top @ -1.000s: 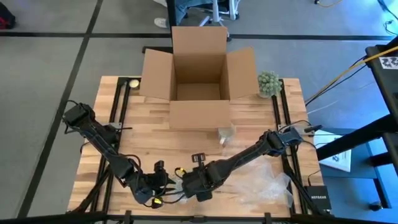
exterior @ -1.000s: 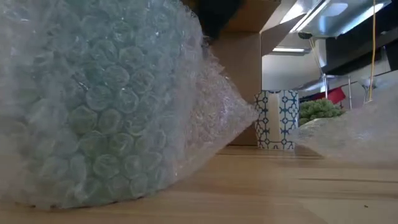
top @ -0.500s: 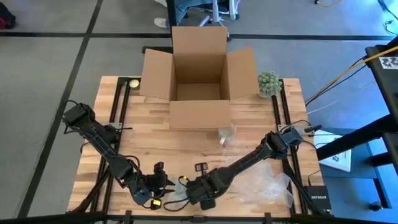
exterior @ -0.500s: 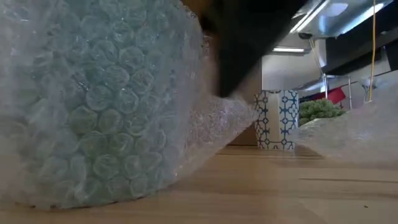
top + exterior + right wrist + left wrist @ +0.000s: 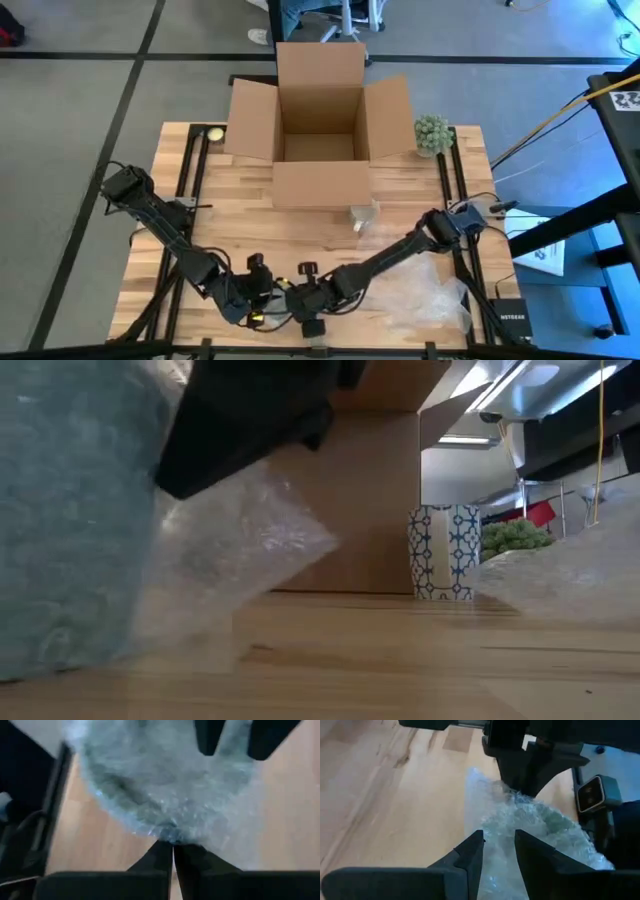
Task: Wrap mug
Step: Wrap the green mug with bubble wrap
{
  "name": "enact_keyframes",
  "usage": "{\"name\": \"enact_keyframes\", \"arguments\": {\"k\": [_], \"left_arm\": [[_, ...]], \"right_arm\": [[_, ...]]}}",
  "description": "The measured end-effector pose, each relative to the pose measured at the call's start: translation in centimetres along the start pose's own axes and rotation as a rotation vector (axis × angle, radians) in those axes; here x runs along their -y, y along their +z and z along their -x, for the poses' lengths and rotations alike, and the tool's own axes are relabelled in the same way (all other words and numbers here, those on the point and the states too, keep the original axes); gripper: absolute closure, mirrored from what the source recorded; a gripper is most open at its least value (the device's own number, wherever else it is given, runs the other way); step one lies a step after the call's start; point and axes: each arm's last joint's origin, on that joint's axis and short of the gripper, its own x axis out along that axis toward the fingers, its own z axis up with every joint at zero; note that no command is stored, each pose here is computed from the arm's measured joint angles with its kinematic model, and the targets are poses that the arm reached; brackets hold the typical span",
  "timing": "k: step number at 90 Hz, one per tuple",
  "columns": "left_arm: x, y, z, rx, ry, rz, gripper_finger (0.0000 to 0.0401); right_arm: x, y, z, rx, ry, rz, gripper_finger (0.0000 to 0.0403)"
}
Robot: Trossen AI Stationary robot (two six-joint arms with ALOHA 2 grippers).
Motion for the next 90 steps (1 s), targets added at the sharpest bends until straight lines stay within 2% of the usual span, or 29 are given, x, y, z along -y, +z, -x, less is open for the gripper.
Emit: {"name": "enact_keyframes", "arguments": {"k": [10,25,38,49,62,73,90], "left_arm": [[0.0,0.5,1.1,0.011,-0.034,0.034,0.0303],[0.8,1.1,4.4,0.021,-0.097,0.034,0.0303],[0.9,-1.0,6.4,-0.101,-0.094,0.032,0.0303],[1.4,-3.1,7.2,-0.179,-0.067,0.089,0.0303],[2.5,-4.2,6.5,-0.181,-0.078,0.115,0.0303],[3.0,-4.5,4.5,-0.165,-0.066,0.1,0.0303],[2.1,-3.7,1.4,-0.17,-0.003,0.062,0.0303]], "right_arm": [[0.0,0.0,0.0,0.006,-0.021,0.005,0.0402],[0.0,-0.1,0.0,0.0,-0.027,0.01,0.0402],[0.0,-0.2,0.0,-0.009,-0.029,0.013,0.0402],[0.0,-0.2,0.0,-0.008,-0.029,0.013,0.0402],[0.0,0.0,0.0,0.008,-0.023,0.01,0.0402],[0.0,0.0,0.0,0.01,-0.022,0.01,0.0402],[-0.1,0.0,0.0,0.009,-0.022,0.01,0.0402]]}}
